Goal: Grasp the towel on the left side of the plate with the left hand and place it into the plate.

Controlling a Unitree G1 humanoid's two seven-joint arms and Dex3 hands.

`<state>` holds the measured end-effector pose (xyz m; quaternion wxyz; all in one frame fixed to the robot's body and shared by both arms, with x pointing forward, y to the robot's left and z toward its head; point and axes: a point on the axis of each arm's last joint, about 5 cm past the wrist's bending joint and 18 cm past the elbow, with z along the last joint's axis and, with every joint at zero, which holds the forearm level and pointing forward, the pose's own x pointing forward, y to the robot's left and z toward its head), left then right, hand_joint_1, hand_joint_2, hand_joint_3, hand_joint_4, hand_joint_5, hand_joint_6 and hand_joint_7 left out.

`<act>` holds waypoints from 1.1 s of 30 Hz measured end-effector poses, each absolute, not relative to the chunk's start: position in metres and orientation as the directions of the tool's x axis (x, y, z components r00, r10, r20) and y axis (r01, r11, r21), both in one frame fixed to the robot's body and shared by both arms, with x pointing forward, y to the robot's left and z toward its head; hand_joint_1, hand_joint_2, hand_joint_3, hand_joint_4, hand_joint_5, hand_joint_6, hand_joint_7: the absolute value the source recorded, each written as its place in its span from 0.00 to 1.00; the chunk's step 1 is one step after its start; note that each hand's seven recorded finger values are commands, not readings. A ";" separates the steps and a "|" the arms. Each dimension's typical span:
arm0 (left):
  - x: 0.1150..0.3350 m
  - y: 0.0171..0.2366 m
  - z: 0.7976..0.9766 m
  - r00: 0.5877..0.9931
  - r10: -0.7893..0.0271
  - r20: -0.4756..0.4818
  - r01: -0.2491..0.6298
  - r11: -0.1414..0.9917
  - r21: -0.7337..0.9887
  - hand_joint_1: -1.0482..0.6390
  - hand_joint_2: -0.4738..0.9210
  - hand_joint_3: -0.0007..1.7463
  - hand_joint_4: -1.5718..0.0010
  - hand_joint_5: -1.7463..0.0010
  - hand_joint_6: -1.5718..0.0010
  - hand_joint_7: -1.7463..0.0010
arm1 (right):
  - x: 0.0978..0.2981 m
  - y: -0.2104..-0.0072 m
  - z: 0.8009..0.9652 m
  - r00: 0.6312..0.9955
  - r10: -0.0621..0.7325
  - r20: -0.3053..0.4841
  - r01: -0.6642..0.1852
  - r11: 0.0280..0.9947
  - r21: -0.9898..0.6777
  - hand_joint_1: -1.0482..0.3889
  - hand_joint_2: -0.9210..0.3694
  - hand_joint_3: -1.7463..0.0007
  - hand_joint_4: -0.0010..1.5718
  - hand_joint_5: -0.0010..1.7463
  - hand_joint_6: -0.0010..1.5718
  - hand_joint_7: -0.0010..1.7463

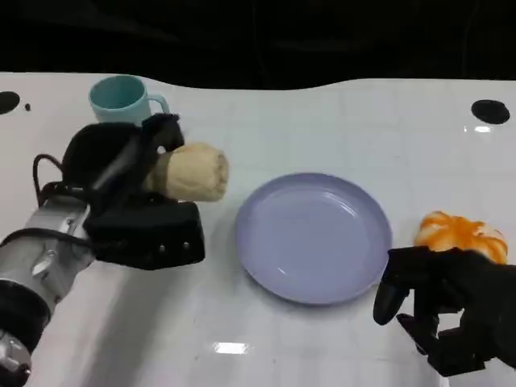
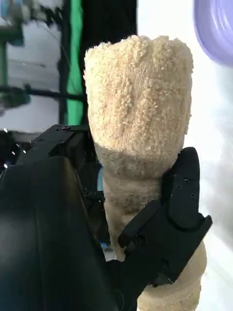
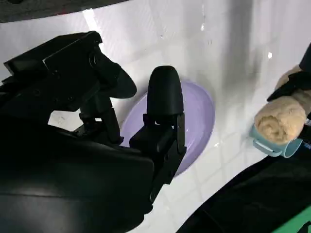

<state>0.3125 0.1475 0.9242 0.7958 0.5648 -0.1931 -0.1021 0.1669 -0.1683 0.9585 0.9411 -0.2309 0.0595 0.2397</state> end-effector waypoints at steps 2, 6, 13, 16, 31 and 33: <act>0.313 0.142 0.930 0.888 -0.407 0.216 -0.066 0.352 0.934 0.49 0.72 0.48 0.43 0.00 0.57 0.00 | 0.167 -0.168 0.958 0.878 0.422 -0.226 -0.479 0.779 -0.404 0.74 0.28 0.38 0.46 1.00 0.46 0.80; 0.309 0.130 0.941 0.853 -0.464 0.239 -0.048 0.386 0.921 0.51 0.67 0.55 0.42 0.00 0.58 0.00 | 0.167 -0.168 0.958 0.880 0.417 -0.229 -0.476 0.784 -0.399 0.73 0.27 0.39 0.46 1.00 0.45 0.80; 0.295 0.096 0.965 0.820 -0.537 0.198 0.027 0.381 0.924 0.51 0.66 0.58 0.45 0.00 0.60 0.00 | 0.167 -0.167 0.959 0.880 0.412 -0.235 -0.474 0.786 -0.396 0.73 0.27 0.40 0.46 1.00 0.45 0.81; 0.289 0.083 0.970 0.809 -0.558 0.185 0.041 0.367 0.929 0.51 0.70 0.52 0.44 0.00 0.61 0.00 | 0.167 -0.167 0.960 0.880 0.413 -0.233 -0.474 0.786 -0.397 0.73 0.27 0.39 0.46 1.00 0.45 0.81; 0.273 0.047 0.962 0.779 -0.625 0.051 0.188 0.310 0.932 0.44 0.98 0.09 0.59 0.36 0.45 0.81 | 0.165 -0.167 0.963 0.882 0.419 -0.217 -0.472 0.783 -0.405 0.74 0.27 0.39 0.46 1.00 0.45 0.81; 0.272 0.047 0.962 0.774 -0.632 0.029 0.205 0.294 0.933 0.43 1.00 0.07 0.59 0.41 0.45 0.84 | 0.164 -0.167 0.963 0.882 0.419 -0.218 -0.472 0.783 -0.406 0.74 0.27 0.38 0.46 1.00 0.45 0.81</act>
